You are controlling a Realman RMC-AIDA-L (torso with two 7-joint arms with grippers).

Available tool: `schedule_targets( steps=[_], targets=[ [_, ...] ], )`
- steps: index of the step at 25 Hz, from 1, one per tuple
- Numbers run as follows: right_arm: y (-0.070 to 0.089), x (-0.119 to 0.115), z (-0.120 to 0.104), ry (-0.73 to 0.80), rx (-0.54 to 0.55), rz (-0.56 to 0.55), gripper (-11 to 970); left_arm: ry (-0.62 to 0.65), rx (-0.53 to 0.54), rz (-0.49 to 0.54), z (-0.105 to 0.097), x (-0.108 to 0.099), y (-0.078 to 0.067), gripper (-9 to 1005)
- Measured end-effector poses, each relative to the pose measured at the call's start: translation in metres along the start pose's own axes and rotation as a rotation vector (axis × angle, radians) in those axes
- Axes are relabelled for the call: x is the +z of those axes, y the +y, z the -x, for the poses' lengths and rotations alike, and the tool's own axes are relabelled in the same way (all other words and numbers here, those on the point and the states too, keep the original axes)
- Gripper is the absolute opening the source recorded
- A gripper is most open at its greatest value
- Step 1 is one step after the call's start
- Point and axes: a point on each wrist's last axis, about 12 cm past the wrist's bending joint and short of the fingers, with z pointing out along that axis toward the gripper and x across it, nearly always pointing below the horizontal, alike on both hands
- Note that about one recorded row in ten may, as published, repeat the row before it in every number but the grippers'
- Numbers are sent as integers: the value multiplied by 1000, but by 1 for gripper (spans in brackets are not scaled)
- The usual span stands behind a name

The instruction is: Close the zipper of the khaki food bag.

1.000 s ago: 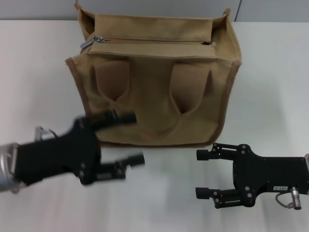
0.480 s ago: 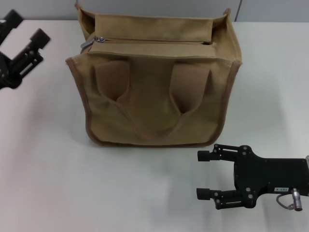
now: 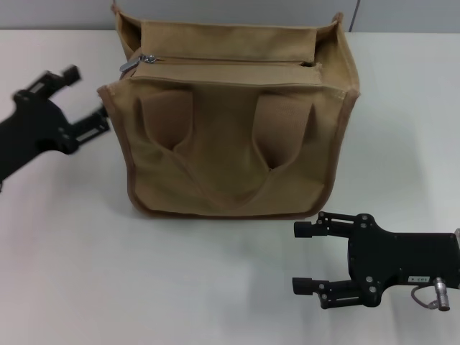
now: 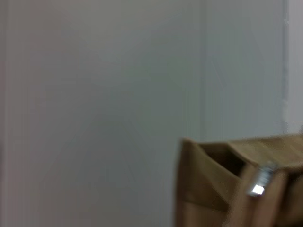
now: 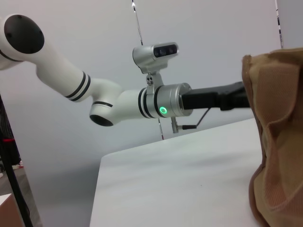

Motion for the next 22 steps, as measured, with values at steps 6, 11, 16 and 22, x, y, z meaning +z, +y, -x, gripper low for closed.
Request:
schedule_targets(
  steps=[6, 11, 16, 22],
  targets=[
    [-1, 0, 1, -2, -3, -2, 809, 0, 59, 5, 2, 14, -1, 800],
    [-1, 0, 1, -3, -4, -4, 810, -63, 91, 84, 5, 10, 2, 797],
    [-1, -1, 1, -6, -4, -8, 810, -83, 121, 113, 2, 10, -2, 795],
    [-3, 1, 3, -9, -3, -5, 810, -90, 155, 122, -5, 14, -10, 792]
  ],
)
